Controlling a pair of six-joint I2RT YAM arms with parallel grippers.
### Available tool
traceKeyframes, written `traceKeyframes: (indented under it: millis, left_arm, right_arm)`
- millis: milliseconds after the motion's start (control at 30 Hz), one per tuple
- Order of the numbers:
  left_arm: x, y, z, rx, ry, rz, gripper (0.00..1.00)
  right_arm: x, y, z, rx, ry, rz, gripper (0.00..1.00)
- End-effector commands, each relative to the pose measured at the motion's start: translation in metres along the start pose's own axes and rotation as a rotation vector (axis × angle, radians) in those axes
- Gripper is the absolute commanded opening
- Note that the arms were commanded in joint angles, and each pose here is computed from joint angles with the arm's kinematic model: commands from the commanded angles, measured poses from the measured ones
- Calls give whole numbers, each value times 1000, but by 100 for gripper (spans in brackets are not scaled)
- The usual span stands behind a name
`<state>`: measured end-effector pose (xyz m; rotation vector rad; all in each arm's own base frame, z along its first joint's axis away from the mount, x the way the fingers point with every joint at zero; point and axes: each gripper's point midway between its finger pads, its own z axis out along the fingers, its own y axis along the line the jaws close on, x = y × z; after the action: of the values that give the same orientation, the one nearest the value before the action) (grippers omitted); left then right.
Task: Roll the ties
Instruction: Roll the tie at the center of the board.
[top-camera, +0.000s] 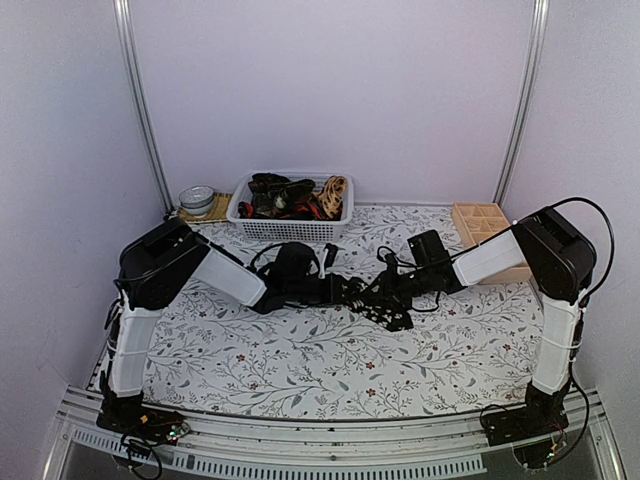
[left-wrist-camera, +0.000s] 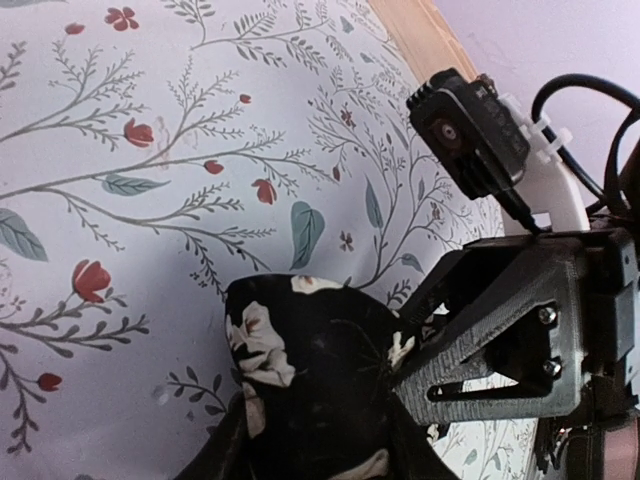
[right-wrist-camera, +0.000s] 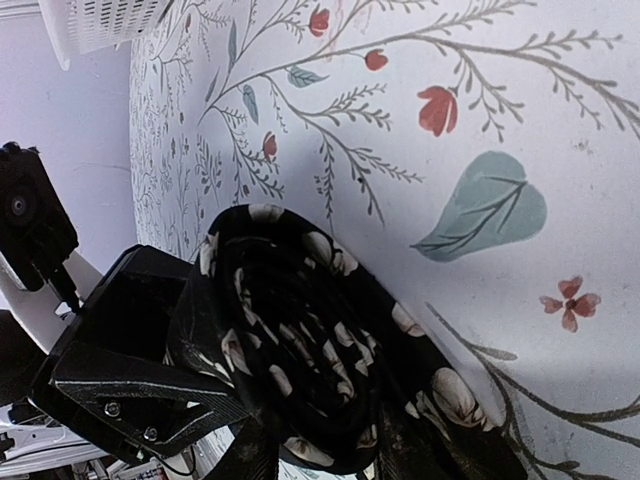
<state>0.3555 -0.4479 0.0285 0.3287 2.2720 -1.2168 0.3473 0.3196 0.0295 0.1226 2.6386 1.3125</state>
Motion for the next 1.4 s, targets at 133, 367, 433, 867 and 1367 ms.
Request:
traceKeyframes:
  millis: [133,367,433,867,1367]
  left_arm:
    - [66,31,7,-127,152,-43,29]
    - [48,30,4,-250,129,117,29]
    - [45,32,3,-302,130,179,29]
    - [26,18,-4,-563,65,636,29]
    - [30,-17,9,-852,3,1115,30]
  right_arm:
    - [14,-39,8,120,23,61,32]
    - [9,-16,-6,94,8,21,48]
    - [6,-3,-14,76,-1,-1,54]
    - [9,32,-102,31,-103,-114,61]
    - [16,-31,-128,113,-172,-17,61]
